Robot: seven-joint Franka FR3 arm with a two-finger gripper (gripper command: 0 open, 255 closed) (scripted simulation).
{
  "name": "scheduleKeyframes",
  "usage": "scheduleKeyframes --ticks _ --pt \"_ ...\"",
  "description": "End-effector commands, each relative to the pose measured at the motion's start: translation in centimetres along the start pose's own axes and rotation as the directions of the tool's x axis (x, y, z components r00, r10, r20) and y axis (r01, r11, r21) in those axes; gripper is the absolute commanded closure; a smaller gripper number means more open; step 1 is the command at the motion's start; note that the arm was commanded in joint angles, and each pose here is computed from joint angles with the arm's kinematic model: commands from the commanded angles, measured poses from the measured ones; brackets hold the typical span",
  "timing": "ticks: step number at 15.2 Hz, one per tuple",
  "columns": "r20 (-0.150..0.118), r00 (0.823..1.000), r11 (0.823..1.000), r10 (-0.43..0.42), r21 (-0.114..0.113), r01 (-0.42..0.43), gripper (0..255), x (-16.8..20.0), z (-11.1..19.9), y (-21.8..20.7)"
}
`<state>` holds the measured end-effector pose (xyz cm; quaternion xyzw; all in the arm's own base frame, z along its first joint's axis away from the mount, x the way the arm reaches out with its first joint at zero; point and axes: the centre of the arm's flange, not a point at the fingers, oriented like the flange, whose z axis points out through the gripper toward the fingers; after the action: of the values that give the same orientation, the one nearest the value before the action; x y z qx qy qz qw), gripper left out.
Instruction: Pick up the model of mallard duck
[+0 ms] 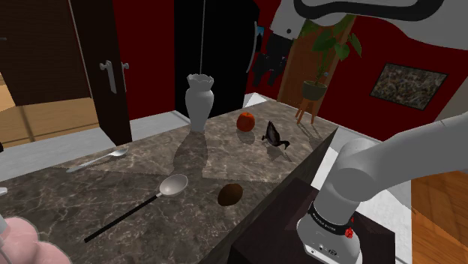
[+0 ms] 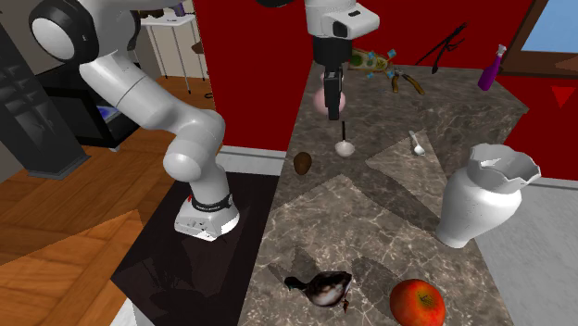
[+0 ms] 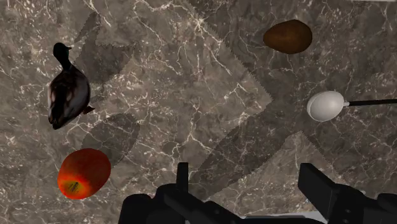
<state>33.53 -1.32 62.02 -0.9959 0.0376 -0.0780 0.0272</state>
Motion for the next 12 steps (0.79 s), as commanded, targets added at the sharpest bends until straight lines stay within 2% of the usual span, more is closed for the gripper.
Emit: scheduleKeyframes --ticks 1,12 --pt "0.000 1.000 1.000 0.000 0.000 0.000 0 0.0 0.0 0.0" --pt "0.032 0.998 0.995 -0.053 -0.084 0.055 0 -2.4 10.7 8.1"
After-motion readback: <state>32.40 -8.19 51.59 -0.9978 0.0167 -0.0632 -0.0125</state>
